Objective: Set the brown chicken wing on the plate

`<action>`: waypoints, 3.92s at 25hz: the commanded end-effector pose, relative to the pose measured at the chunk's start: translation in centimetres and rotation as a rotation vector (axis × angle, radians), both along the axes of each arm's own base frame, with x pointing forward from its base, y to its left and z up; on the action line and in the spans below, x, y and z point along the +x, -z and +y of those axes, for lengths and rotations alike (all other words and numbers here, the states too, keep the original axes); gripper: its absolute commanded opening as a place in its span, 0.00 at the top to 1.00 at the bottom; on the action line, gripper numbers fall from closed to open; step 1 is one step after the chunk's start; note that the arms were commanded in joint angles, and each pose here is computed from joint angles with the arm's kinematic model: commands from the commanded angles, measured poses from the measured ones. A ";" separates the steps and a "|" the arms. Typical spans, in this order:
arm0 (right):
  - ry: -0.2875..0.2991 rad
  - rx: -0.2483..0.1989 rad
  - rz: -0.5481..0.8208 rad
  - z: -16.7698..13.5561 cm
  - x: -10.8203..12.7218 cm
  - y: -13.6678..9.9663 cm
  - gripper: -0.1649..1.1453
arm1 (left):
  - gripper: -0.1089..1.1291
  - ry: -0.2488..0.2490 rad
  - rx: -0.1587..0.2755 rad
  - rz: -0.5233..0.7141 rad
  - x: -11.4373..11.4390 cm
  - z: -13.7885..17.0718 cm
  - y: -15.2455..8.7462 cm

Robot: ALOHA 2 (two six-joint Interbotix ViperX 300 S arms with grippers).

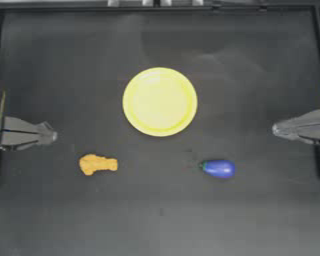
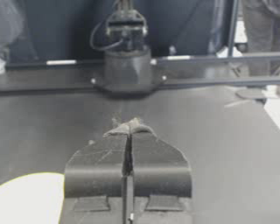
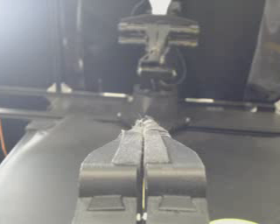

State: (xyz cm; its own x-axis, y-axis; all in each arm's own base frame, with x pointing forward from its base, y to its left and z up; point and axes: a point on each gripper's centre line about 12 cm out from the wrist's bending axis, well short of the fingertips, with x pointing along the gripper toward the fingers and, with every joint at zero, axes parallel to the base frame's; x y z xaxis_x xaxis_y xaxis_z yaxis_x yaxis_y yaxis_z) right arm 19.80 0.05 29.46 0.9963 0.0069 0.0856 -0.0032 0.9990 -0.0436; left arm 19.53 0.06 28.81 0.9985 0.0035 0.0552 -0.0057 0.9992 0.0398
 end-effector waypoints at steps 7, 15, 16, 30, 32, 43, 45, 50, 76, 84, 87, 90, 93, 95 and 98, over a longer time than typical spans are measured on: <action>-0.017 -0.069 -0.024 0.3 0.2 -0.8 0.14 | 0.04 -0.002 0.000 -0.002 0.4 0.0 -0.7; -0.015 -0.064 -0.009 0.2 0.3 -0.6 0.12 | 0.08 -0.038 -0.008 0.162 0.9 0.8 -0.3; -0.015 -0.063 -0.007 0.2 0.3 -0.5 0.12 | 0.09 -0.056 -0.013 0.211 1.1 1.2 -0.1; -0.007 -0.031 0.010 0.1 0.3 -0.1 0.12 | 0.08 -0.150 -0.075 0.855 6.2 4.2 6.1; -0.006 -0.025 0.011 0.1 0.3 -0.1 0.12 | 0.08 -0.140 -0.071 0.882 6.7 4.0 6.7; -0.008 -0.024 0.020 0.1 0.3 0.1 0.12 | 0.08 -0.100 -0.066 1.026 9.0 3.1 10.5; -0.007 -0.022 0.020 0.1 0.3 0.1 0.12 | 0.08 -0.091 -0.066 1.051 9.6 2.9 11.2; -0.007 -0.021 0.022 0.1 0.3 0.2 0.12 | 0.08 -0.075 -0.095 1.120 10.6 2.2 13.2; -0.004 -0.016 0.029 0.1 0.3 0.5 0.12 | 0.76 -0.056 -0.122 1.246 12.7 1.6 15.3; -0.004 -0.007 0.032 0.0 0.2 0.6 0.12 | 0.71 -0.049 -0.054 1.074 14.2 3.0 9.8; -0.004 -0.009 0.032 0.1 0.2 0.6 0.12 | 0.71 -0.075 -0.030 1.032 14.9 4.9 8.3; -0.002 -0.009 0.032 0.0 0.2 0.6 0.12 | 0.71 -0.091 0.006 1.018 15.7 6.8 7.8; -0.002 -0.009 0.035 0.0 0.2 0.8 0.12 | 0.71 -0.099 0.050 1.015 16.6 8.6 7.6; -0.002 -0.006 0.037 0.0 0.2 0.8 0.12 | 0.71 -0.105 0.079 1.009 17.6 9.9 7.4; -0.002 -0.006 0.039 0.0 0.2 0.9 0.12 | 0.71 -0.108 0.113 1.012 18.9 11.4 7.5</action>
State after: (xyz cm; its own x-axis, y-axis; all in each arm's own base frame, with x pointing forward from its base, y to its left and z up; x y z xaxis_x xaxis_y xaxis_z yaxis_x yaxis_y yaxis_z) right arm 19.82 0.07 28.31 0.9990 0.0103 0.0425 -0.0080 0.9985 -0.0536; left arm 37.38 10.76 19.31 0.5260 0.1235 -0.8415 -0.0081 0.9901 0.1402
